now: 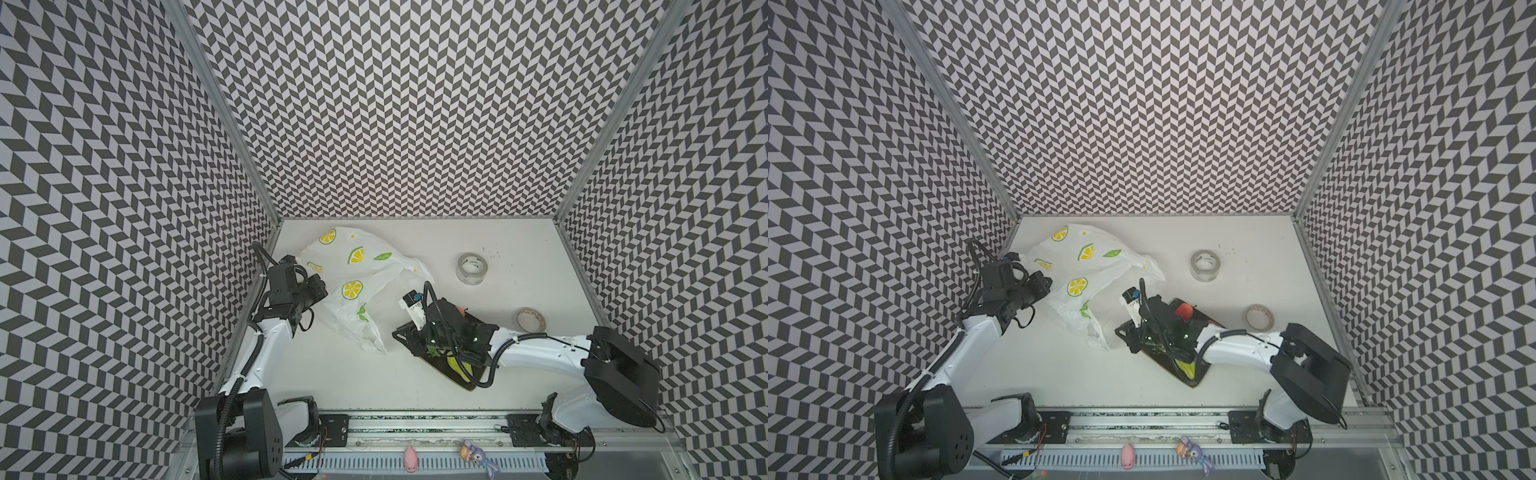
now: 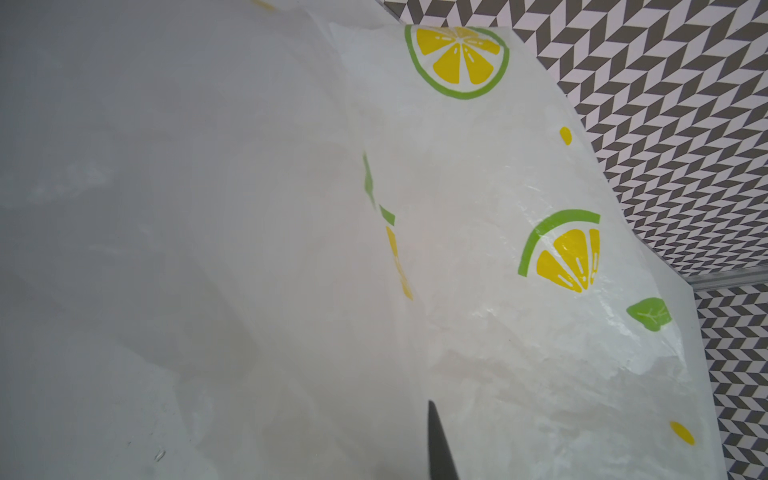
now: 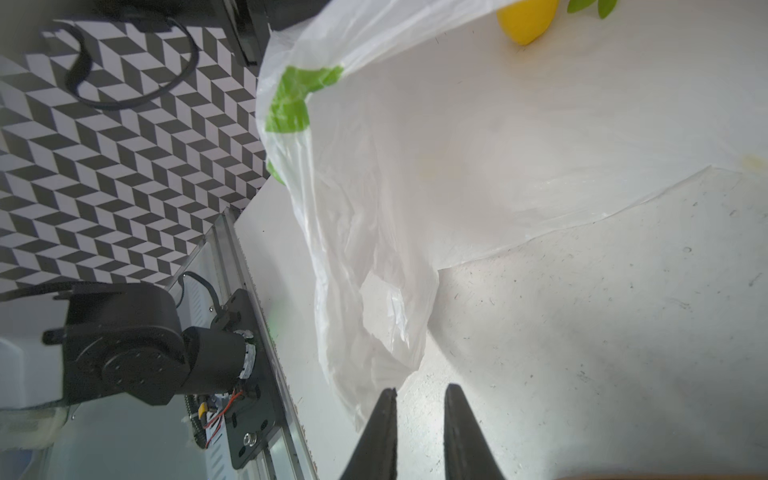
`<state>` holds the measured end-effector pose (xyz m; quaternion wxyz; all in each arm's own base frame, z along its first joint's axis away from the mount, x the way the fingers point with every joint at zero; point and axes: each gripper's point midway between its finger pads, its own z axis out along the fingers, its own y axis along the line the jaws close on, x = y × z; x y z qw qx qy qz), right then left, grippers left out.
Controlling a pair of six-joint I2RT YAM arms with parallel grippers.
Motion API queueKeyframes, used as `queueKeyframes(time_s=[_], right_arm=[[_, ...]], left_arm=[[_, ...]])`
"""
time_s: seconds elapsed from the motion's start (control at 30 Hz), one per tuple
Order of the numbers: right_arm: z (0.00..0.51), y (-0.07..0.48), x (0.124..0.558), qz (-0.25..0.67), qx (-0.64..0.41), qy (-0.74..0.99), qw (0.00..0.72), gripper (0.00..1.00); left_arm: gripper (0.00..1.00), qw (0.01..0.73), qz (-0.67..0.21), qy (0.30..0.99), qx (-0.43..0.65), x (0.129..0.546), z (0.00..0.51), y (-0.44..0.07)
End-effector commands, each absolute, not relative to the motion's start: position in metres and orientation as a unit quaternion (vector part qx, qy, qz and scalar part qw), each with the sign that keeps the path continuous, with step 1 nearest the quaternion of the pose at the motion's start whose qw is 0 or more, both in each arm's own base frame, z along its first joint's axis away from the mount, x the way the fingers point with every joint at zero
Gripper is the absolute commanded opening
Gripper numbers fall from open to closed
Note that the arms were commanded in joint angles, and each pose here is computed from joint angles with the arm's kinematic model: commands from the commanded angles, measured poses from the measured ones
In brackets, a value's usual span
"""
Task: Take the fake fruits out of the plastic bag
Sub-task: 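Move the open right gripper back toward the bag opening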
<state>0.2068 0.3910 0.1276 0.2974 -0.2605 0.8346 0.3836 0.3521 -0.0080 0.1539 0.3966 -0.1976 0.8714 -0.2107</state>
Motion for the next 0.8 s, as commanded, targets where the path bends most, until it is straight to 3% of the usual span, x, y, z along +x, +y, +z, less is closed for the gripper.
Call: queueKeyframes(time_s=[0.0, 0.37, 0.6, 0.63, 0.77], right_arm=[[0.144, 0.404, 0.223, 0.399, -0.217, 0.828, 0.328, 0.19], [0.142, 0.409, 0.255, 0.404, -0.112, 0.833, 0.361, 0.13], [0.147, 0.409, 0.234, 0.443, -0.118, 0.815, 0.355, 0.1], [0.146, 0.407, 0.231, 0.447, -0.117, 0.815, 0.351, 0.1], [0.136, 0.394, 0.223, 0.443, -0.116, 0.821, 0.34, 0.11]], left_arm=[[0.0, 0.408, -0.216, 0.866, -0.193, 0.354, 0.159, -0.008], [0.0, 0.409, -0.219, 0.866, -0.189, 0.355, 0.161, -0.009], [0.0, 0.409, -0.217, 0.867, -0.186, 0.354, 0.162, -0.009], [0.05, 0.408, -0.217, 0.867, -0.184, 0.354, 0.162, -0.009], [0.65, 0.41, -0.195, 0.873, -0.179, 0.352, 0.166, -0.004]])
